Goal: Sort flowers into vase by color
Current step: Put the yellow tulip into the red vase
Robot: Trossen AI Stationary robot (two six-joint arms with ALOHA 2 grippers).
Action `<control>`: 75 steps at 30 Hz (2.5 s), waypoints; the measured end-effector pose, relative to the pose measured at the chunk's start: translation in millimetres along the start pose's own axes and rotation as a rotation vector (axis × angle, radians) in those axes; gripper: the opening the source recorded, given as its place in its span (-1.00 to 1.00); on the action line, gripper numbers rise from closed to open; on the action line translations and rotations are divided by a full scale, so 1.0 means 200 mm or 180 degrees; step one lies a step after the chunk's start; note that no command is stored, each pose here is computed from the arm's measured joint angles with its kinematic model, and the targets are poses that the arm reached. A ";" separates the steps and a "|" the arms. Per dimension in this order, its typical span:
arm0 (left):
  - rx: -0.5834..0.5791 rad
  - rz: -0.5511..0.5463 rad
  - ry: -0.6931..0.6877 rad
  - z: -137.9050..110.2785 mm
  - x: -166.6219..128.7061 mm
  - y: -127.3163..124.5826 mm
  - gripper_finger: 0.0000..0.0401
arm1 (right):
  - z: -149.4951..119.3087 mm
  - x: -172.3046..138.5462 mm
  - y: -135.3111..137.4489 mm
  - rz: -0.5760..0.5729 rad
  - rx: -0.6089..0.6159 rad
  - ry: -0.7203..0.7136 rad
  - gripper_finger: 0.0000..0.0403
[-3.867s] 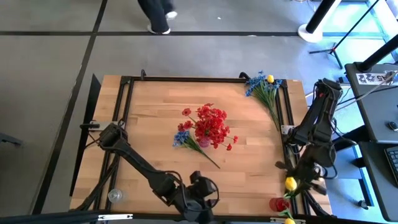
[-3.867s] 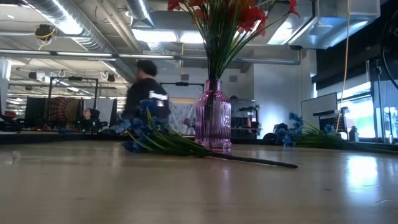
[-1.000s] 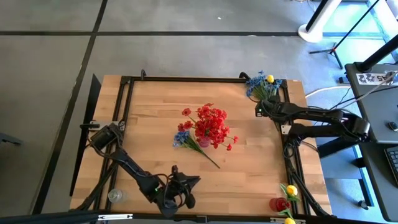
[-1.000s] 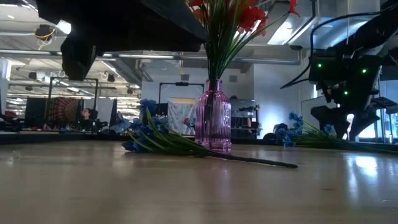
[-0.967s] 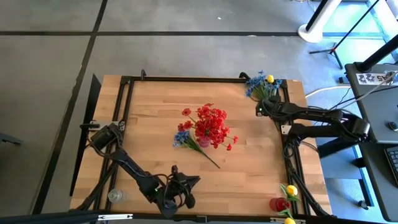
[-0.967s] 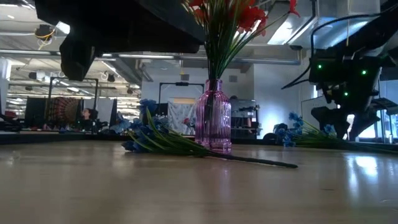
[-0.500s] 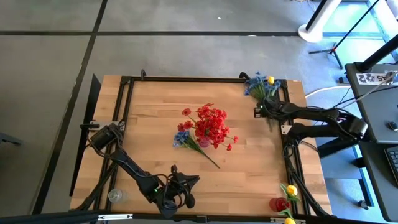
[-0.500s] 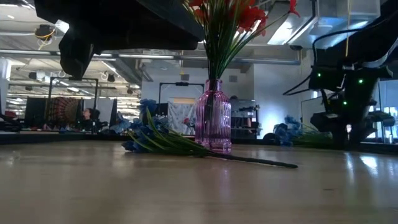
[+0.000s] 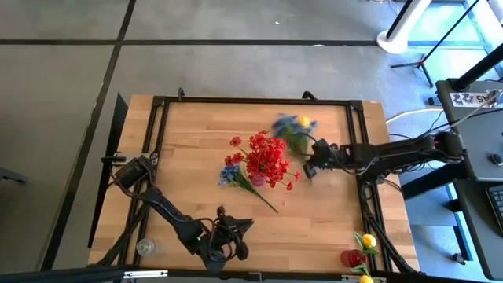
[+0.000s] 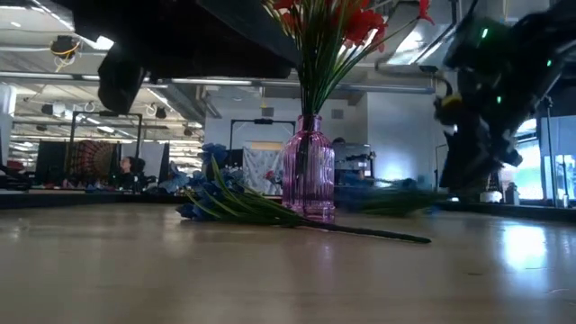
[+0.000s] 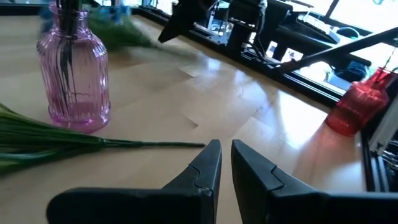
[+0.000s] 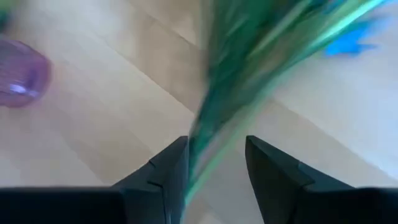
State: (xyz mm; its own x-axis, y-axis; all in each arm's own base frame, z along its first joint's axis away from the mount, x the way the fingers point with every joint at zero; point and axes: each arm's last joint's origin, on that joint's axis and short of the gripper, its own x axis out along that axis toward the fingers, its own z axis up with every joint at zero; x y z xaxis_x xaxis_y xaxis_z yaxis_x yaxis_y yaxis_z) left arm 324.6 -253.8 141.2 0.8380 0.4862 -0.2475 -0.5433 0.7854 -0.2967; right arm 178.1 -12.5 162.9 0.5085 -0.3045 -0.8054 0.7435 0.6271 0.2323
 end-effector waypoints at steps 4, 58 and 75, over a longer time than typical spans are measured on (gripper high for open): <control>-0.0007 0.0027 -0.0009 0.01 0.02 0.01 -0.83 | 0.01 -0.04 0.06 -0.0003 -0.0121 -0.0206 -0.21; -0.0080 -0.0018 -0.0003 0.01 0.01 0.00 -0.83 | -0.08 0.24 0.22 -0.0106 -0.0352 -0.0152 -0.21; -0.0072 -0.0039 0.0007 0.00 0.00 -0.01 -0.83 | -0.11 0.28 0.20 -0.0219 -0.0649 0.0004 -0.22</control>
State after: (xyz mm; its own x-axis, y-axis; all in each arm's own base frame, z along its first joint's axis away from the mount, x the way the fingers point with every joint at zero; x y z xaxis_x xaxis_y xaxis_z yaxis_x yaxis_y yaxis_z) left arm 325.2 -255.0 142.3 0.8446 0.4757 -0.2457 -0.5340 0.7824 -0.3205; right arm 227.7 11.0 115.3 0.4588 -0.3507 -0.8164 0.6731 0.7370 0.0617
